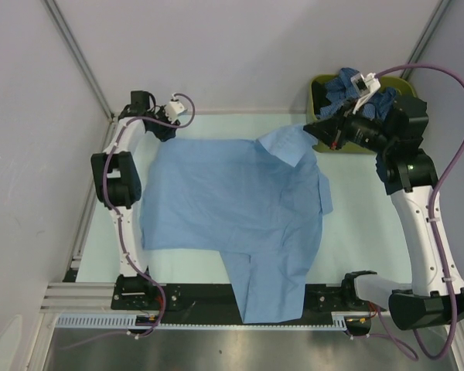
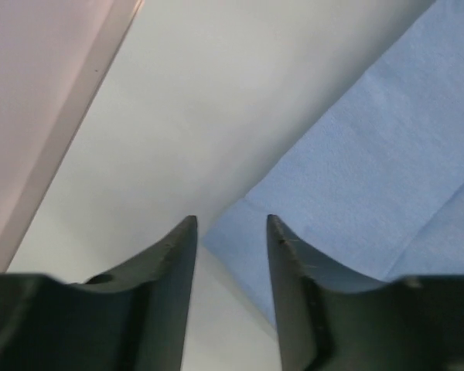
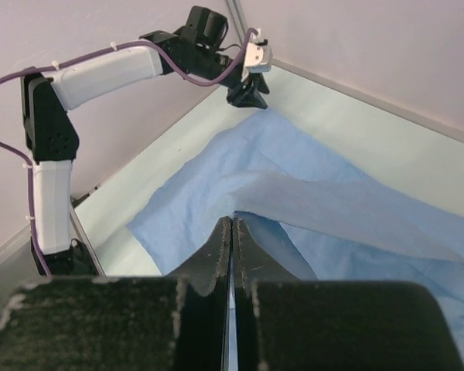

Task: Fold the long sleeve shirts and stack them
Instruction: Fold the shirt

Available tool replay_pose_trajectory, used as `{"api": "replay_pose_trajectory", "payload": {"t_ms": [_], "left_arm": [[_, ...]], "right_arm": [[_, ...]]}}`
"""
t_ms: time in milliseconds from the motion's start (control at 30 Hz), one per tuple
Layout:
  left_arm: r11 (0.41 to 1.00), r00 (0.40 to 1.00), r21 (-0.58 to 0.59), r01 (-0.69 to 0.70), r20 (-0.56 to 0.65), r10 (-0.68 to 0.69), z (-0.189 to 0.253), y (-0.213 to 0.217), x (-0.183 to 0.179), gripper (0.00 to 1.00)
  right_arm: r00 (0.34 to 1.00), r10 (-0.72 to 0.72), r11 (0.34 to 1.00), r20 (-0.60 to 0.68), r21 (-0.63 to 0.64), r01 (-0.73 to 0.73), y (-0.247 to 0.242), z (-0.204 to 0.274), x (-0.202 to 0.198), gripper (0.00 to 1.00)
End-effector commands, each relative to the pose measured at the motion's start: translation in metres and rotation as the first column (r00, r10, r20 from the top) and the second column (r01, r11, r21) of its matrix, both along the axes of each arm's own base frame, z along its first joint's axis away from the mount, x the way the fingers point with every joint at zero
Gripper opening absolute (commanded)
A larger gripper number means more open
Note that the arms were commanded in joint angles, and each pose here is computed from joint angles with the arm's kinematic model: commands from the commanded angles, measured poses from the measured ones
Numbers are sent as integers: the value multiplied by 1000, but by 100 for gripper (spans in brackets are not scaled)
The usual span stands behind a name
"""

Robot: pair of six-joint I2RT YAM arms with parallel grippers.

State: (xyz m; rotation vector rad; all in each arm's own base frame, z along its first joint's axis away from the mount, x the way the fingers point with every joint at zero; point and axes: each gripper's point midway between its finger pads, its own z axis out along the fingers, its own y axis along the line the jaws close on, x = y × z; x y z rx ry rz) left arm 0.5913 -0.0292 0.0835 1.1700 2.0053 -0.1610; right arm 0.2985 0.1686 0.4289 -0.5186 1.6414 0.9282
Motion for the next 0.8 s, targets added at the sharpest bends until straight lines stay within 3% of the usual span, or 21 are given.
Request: {"api": "replay_pose_trajectory", "payload": {"t_ms": [0, 100, 333, 600, 767], "left_arm": [[992, 987, 64, 109, 108, -116, 37, -3, -6, 52], [980, 981, 141, 142, 115, -158, 29, -1, -7, 55], [962, 955, 125, 241, 146, -258, 46, -16, -15, 56], [912, 923, 226, 341, 102, -370, 36, -22, -31, 69], [884, 905, 251, 393, 63, -420, 36, -35, -44, 70]], "right_arm": [[994, 24, 1000, 102, -10, -24, 1, 30, -26, 0], [992, 45, 999, 120, -24, -42, 3, 32, -37, 0], [986, 87, 991, 141, -115, -71, 5, 15, -64, 0], [981, 111, 977, 159, -198, -78, 2, 3, -91, 0], [974, 160, 961, 159, -252, -116, 0, -8, -109, 0]]}}
